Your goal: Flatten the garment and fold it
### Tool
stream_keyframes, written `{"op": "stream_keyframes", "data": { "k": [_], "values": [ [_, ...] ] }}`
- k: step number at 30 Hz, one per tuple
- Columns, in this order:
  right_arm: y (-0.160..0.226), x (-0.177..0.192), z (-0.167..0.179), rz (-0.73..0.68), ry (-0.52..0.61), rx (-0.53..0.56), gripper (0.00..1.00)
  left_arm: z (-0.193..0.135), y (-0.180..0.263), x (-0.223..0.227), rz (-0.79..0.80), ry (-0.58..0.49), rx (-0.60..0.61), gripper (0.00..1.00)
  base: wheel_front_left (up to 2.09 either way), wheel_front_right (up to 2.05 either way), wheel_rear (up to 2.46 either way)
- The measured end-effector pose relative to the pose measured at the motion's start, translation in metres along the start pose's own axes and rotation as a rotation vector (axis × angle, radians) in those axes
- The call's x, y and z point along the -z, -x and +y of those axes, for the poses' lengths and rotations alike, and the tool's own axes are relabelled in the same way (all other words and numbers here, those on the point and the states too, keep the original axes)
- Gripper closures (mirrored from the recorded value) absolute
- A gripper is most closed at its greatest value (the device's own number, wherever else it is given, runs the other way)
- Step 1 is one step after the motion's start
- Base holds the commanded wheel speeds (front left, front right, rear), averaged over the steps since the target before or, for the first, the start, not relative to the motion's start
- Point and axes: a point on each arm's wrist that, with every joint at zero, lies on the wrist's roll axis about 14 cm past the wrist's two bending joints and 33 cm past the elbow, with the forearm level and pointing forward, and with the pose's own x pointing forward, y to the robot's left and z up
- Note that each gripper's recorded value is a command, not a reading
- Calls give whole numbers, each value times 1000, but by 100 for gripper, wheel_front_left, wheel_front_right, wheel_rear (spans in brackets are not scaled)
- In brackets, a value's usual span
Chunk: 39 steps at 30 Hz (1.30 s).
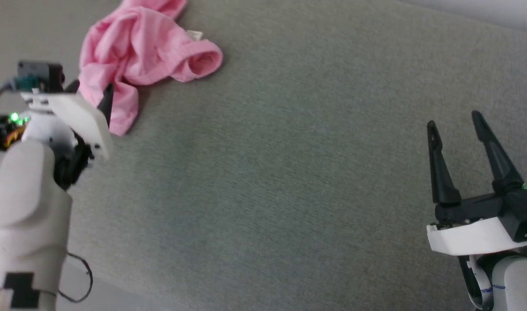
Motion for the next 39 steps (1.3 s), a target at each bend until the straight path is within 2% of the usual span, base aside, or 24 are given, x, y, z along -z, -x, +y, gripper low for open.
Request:
{"op": "stream_keyframes", "data": {
  "k": [6, 9, 16, 17, 18, 22, 27, 30, 34, 39],
  "values": [
    [0, 15, -23, 32, 8, 50, 0, -16, -46, 4, 158, 3, 55, 0, 0, 0, 0],
    [2, 22, -37, 43, 14, 84, 0, -20, -64, 8, 232, 45, 71, 0, 0, 0, 0],
    [17, 43, -64, 98, 29, 156, 0, -41, -90, 43, 468, 80, 121, 0, 0, 0, 0],
    [19, 45, -67, 104, 31, 165, 0, -43, -93, 47, 495, 84, 125, 58, 0, 0, 0],
    [21, 47, -70, 110, 33, 173, 0, -45, -94, 50, 513, 90, 130, 100, 0, 0, 0],
    [27, 52, -76, 128, 38, 193, 0, -57, -100, 50, 518, 124, 166, 100, 0, 0, 0],
    [30, 46, -75, 113, 37, 196, 0, -53, -96, 37, 419, 152, 170, 100, 0, 0, 0],
    [32, 37, -73, 95, 38, 196, 0, -37, -93, 8, 248, 158, 138, 100, 0, 0, 0],
    [34, 21, -65, 67, 39, 182, 0, 5, -78, -50, -14, 87, 57, 100, 0, 0, 0],
    [44, -5, -64, 14, 34, 200, 0, 12, -46, -124, -311, 39, 70, 100, 0, 0, 0]
  ]
}}
